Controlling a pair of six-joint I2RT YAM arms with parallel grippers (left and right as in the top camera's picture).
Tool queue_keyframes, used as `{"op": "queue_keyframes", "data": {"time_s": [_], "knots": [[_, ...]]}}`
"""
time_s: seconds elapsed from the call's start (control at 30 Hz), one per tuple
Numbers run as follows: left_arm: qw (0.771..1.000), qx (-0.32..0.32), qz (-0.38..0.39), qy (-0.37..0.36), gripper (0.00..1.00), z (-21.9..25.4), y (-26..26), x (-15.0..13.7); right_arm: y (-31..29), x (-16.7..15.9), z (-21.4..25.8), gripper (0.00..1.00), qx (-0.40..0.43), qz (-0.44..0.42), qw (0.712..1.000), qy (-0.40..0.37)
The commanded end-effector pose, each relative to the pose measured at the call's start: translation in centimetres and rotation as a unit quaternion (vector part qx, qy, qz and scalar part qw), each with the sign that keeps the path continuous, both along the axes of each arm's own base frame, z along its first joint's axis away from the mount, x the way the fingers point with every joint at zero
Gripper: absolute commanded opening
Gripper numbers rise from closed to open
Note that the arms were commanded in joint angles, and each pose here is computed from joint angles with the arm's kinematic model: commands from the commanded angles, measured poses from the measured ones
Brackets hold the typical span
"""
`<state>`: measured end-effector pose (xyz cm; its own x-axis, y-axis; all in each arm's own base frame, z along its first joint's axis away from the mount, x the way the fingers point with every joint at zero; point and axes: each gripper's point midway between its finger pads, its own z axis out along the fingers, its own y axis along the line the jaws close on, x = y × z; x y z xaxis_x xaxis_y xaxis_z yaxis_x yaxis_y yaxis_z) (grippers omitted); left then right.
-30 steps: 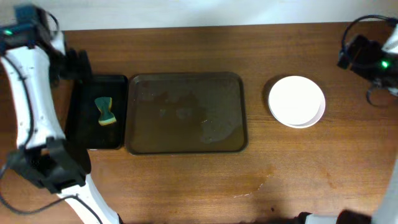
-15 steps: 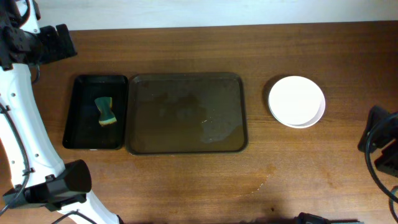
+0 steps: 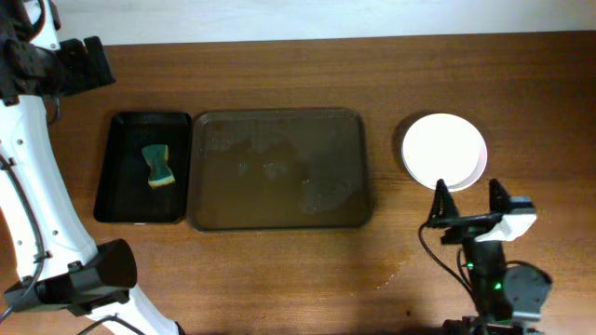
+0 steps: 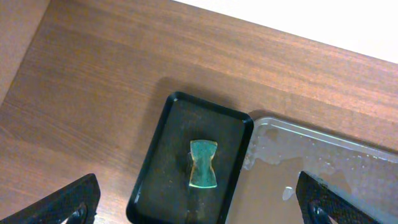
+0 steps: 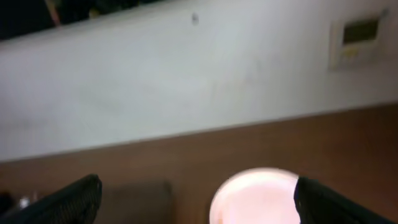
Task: Clean dirty plates on tray and stack at the side
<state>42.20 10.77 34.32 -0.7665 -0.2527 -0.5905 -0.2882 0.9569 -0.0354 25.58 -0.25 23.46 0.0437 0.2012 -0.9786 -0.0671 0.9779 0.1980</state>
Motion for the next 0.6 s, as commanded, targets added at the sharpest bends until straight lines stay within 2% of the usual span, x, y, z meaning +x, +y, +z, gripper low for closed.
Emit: {"op": "queue_keyframes", "data": {"time_s": [0.0, 0.1, 0.2, 0.57], "knots": [[1.0, -0.006, 0.003, -0.001, 0.99, -0.1, -0.1, 0.1, 0.8, -0.2, -2.5, 0.98, 0.0, 0.015, 1.0, -0.024], [1.0, -0.007, 0.003, -0.001, 0.99, -0.1, -0.1, 0.1, 1.6, -0.6, -4.5, 0.98, 0.005, 0.021, 1.0, 0.002], [1.0, -0.006, 0.003, -0.001, 0.99, -0.1, -0.1, 0.1, 1.7, -1.0, -7.7, 0.98, 0.007, 0.013, 0.998, 0.064], [1.0, -0.006, 0.003, -0.001, 0.99, -0.1, -0.1, 0.1, 1.8, -1.0, -7.8, 0.98, 0.007, 0.012, 0.998, 0.065]]}}
